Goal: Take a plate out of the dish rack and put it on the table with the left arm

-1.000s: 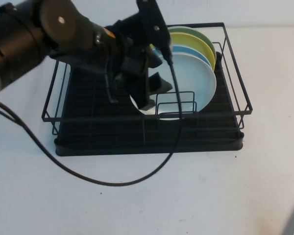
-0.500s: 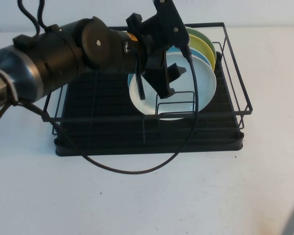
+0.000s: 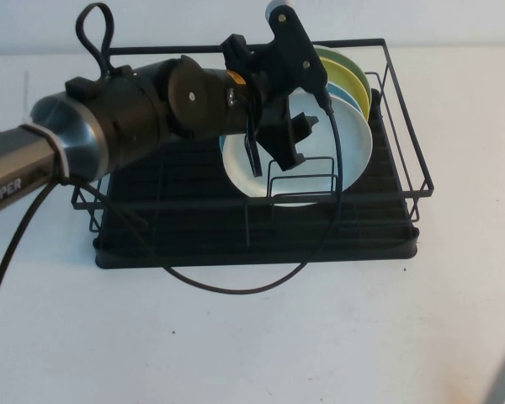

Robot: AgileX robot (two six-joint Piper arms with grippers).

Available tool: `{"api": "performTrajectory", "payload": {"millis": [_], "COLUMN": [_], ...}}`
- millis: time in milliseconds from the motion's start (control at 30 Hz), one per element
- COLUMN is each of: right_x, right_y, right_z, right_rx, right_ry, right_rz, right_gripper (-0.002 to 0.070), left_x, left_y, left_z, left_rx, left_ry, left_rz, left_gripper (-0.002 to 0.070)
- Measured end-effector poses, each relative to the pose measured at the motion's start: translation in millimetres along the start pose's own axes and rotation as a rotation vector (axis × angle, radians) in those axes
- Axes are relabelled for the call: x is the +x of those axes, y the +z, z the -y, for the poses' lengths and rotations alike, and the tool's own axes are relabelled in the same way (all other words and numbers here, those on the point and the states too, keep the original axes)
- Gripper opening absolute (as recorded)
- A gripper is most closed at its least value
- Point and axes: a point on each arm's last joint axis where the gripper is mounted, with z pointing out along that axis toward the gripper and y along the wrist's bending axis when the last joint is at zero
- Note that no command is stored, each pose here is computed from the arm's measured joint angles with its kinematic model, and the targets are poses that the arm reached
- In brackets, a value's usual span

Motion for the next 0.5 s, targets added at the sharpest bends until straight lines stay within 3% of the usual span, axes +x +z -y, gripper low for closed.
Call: {"api": "performTrajectory", "payload": {"millis": [100,333,500], "right_x": [0.0,0.0,0.0], "right_y": [0.0,0.0,0.0], "right_z": [0.0,0.0,0.0], "right_rx": [0.000,0.000,0.000], "right_ry": [0.000,0.000,0.000], "right_rz": [0.000,0.000,0.000], "right_gripper": [-0.0018,-0.0018,-0.0018], "left_x": [0.9,-1.1,-1.7], "left_y": [1.5,1.0,-0.9], "left_z": [0.4,-3.3,-5.5], "left_rx": [-0.001,-0.033,-0.045], "left_ry": [0.000,0.016,0.096], "left_rz": [-0.001,0.010,0.000], "left_gripper": [0.0378,0.0076,0.0028]}}
